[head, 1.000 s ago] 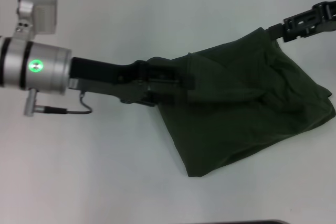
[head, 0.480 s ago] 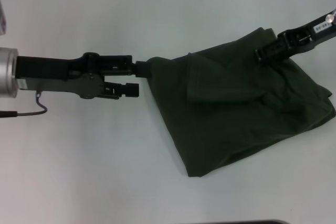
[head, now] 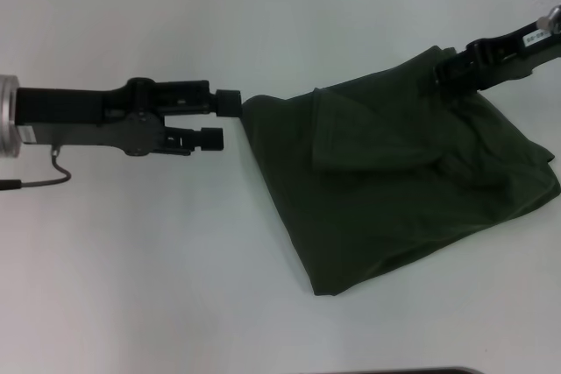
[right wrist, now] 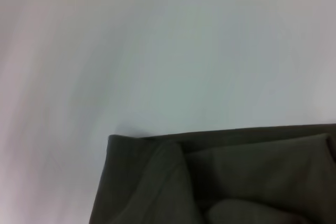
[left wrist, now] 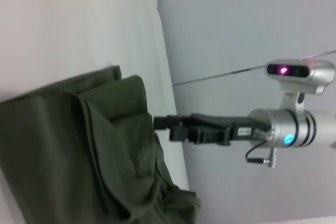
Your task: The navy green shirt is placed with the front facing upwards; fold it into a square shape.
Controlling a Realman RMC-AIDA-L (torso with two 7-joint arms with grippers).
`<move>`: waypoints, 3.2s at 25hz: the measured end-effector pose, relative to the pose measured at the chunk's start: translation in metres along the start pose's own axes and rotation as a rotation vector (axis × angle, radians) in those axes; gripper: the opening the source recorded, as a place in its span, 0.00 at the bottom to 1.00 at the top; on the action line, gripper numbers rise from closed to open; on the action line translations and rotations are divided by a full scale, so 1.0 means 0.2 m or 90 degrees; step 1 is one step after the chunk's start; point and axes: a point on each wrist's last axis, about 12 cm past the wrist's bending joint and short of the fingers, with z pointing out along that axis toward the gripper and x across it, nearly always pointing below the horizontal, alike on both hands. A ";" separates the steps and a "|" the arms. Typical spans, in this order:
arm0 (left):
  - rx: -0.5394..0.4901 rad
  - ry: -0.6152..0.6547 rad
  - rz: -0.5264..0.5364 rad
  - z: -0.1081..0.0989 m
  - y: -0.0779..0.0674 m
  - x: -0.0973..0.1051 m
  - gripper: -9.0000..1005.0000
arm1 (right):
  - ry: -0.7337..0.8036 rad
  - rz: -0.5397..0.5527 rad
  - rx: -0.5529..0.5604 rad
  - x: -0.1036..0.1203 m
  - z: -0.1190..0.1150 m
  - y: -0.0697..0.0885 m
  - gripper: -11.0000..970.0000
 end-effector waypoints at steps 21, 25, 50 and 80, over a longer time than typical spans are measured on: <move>-0.032 0.117 -0.037 0.15 0.10 0.20 0.88 | 0.009 0.003 0.006 0.00 0.10 0.02 0.74; -0.081 0.096 -0.075 0.21 0.16 0.20 0.88 | 0.008 0.002 0.006 -0.01 0.10 0.02 0.74; -0.132 0.127 -0.083 0.51 0.19 0.17 0.88 | 0.002 0.002 0.012 0.00 0.08 0.00 0.74; -0.171 0.148 -0.044 0.60 0.18 0.11 0.46 | 0.004 0.002 0.010 0.00 0.08 0.00 0.74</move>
